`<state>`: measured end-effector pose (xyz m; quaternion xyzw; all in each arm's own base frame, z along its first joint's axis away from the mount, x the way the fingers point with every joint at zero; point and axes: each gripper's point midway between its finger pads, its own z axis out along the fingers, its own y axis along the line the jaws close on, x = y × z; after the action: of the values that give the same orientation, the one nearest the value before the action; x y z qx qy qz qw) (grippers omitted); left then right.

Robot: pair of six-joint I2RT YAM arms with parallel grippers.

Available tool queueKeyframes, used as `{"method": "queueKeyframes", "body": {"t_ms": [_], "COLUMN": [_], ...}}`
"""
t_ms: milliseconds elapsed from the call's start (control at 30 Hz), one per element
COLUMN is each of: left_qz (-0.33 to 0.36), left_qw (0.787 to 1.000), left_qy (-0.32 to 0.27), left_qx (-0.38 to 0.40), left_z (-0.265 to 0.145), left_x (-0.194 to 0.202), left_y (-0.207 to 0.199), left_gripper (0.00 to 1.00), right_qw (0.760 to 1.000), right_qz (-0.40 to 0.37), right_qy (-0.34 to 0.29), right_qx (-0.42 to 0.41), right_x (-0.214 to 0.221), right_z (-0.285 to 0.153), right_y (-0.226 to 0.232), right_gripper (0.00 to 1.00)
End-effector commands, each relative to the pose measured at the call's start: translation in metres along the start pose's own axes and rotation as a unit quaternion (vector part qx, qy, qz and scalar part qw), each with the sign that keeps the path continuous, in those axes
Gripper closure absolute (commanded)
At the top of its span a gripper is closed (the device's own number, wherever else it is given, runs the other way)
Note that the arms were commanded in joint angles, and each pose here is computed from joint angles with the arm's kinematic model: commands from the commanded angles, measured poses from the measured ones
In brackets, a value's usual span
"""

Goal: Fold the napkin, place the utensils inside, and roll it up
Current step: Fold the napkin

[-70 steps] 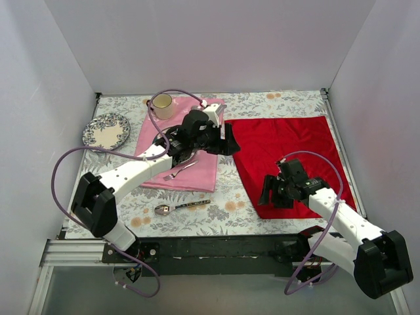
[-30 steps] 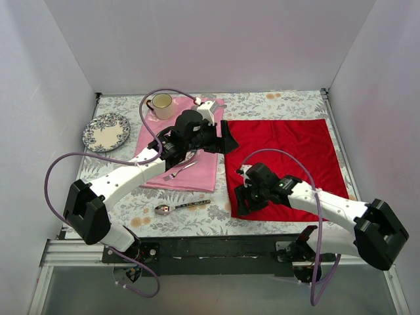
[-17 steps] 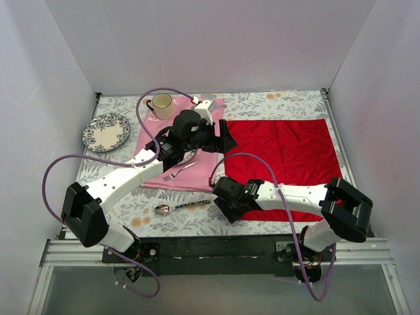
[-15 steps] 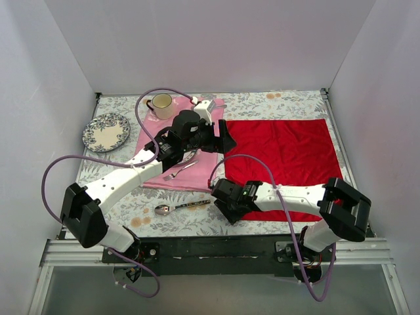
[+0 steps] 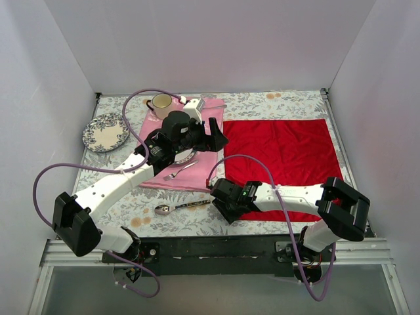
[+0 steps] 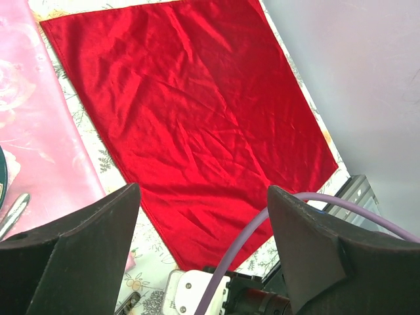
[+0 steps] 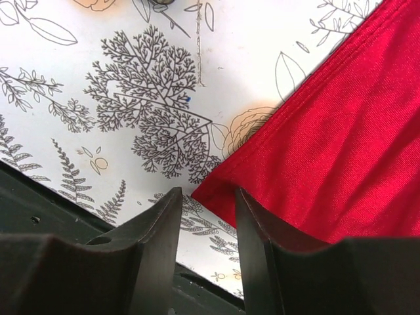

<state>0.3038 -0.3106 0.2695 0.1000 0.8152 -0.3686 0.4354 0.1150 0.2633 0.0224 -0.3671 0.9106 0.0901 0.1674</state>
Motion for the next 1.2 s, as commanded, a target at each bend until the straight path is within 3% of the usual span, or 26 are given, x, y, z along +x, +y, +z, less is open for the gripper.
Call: {"method": "queueKeyframes", "body": {"t_ms": [0, 167, 467, 633, 867, 1000, 1167], "left_qz": [0.001, -0.002, -0.008, -0.008, -0.013, -0.014, -0.023], "left_qw": [1.0, 1.0, 0.999, 0.999, 0.999, 0.999, 1.0], "left_qy": [-0.016, -0.019, -0.032, -0.032, -0.03, -0.029, 0.002], "left_qx": [-0.001, -0.003, -0.008, -0.012, -0.013, -0.005, 0.01], "left_z": [-0.012, -0.014, -0.02, -0.018, -0.016, -0.013, -0.003], "left_x": [-0.008, -0.01, -0.017, -0.02, -0.019, -0.02, -0.005], "left_y": [0.001, 0.003, 0.01, 0.014, 0.02, 0.017, 0.016], "left_gripper": [0.22, 0.22, 0.21, 0.2, 0.2, 0.2, 0.16], "right_qw": [1.0, 1.0, 0.994, 0.995, 0.992, 0.978, 0.924], "right_qz": [-0.011, -0.003, -0.017, 0.002, 0.056, 0.137, 0.27], "right_qy": [-0.007, 0.021, 0.067, 0.022, -0.075, -0.089, -0.118], "right_qx": [-0.012, -0.008, 0.09, 0.094, 0.086, 0.131, 0.245], "right_x": [-0.002, 0.019, 0.048, 0.022, -0.027, -0.042, -0.052], "right_z": [0.002, 0.012, 0.022, 0.009, -0.035, -0.052, -0.078], "right_y": [0.004, 0.0, -0.029, -0.025, -0.032, -0.095, -0.231], "right_gripper": [0.53, 0.53, 0.79, 0.99, 0.99, 0.99, 0.99]}}
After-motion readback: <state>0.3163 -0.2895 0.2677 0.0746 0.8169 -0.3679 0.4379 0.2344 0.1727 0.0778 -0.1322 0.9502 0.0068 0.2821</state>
